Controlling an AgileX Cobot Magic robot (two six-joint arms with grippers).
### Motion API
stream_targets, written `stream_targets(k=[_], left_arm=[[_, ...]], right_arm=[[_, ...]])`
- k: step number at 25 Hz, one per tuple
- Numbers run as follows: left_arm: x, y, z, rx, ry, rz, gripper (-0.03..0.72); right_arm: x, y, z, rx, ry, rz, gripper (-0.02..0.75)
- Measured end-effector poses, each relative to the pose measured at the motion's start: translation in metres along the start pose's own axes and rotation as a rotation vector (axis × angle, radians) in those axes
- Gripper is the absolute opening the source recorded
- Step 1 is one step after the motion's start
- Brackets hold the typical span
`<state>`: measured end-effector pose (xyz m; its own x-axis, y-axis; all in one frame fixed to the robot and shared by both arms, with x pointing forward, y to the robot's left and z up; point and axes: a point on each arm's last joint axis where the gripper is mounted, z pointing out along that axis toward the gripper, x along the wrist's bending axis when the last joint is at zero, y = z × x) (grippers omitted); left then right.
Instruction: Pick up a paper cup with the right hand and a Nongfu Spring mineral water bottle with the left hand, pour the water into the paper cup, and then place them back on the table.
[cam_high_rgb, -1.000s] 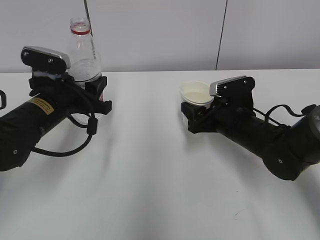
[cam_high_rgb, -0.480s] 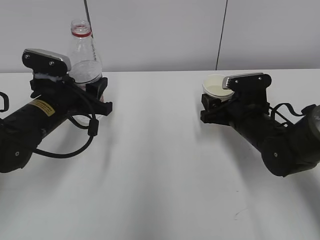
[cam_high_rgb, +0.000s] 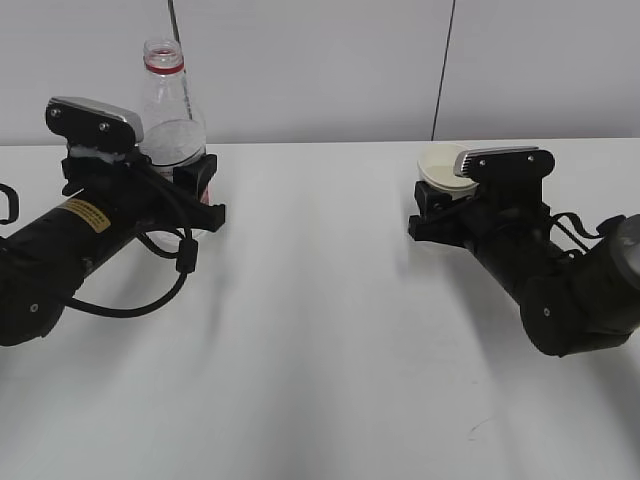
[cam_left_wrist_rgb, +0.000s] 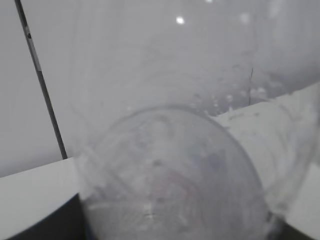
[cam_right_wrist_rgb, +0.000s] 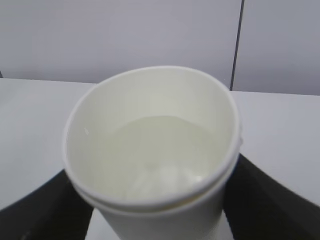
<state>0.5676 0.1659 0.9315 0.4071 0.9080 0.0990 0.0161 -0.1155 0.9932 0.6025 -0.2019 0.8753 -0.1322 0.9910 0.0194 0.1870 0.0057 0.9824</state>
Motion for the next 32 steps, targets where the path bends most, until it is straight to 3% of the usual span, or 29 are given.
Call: stream_targets(k=[15,32], left_arm=[[0.0,0.0,0.0,-0.001,0.0,0.0,0.34],[0.0,0.0,0.0,-0.001,0.0,0.0,0.34]], right_arm=[[0.001,-0.025,0.015,0.044,-0.008,-0.004,0.538],[0.0,-0.034,0.017,0.009,-0.014,0.021,0.537]])
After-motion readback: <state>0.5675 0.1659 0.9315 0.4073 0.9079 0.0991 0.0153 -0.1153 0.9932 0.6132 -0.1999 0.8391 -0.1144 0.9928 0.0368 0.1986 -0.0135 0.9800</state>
